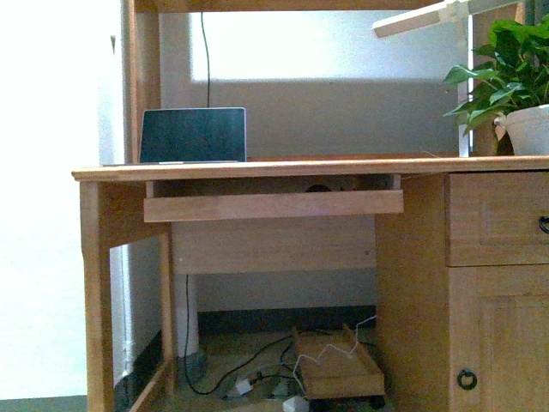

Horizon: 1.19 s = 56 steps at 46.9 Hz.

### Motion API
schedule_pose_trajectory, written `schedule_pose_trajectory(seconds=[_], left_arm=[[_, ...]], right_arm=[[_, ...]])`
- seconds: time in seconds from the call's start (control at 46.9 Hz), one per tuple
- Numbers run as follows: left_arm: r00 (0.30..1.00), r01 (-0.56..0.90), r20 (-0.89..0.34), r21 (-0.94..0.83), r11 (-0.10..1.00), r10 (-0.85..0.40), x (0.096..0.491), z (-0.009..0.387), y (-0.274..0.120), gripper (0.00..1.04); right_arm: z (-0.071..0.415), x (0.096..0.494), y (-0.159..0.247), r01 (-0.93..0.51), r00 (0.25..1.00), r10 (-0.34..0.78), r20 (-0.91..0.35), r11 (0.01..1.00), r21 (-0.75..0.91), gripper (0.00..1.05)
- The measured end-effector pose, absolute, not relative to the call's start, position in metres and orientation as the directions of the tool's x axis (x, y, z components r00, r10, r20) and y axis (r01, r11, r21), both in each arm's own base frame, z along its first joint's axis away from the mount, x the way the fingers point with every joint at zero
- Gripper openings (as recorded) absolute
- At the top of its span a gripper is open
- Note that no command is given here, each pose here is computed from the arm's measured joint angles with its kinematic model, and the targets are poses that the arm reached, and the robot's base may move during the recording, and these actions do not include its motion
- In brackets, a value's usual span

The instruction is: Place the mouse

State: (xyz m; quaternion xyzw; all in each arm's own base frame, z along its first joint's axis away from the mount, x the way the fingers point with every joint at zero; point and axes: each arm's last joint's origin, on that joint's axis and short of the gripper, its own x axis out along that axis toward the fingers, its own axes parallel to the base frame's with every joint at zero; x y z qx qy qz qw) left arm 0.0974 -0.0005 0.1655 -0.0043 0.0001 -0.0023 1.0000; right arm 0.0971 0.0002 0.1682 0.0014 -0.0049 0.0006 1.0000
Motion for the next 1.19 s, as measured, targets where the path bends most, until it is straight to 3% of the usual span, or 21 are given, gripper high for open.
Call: schedule_pose_trajectory(seconds=[1.193], left_arm=[[1.0,0.005,0.001,-0.008,1.0,-0.005,0.0973,0.1656,-0.0004,0.97]], right_arm=[[0.1683,0.0971,0.0002,-0.003,1.0,0.003,0.01,1.0,0.003,0.97]])
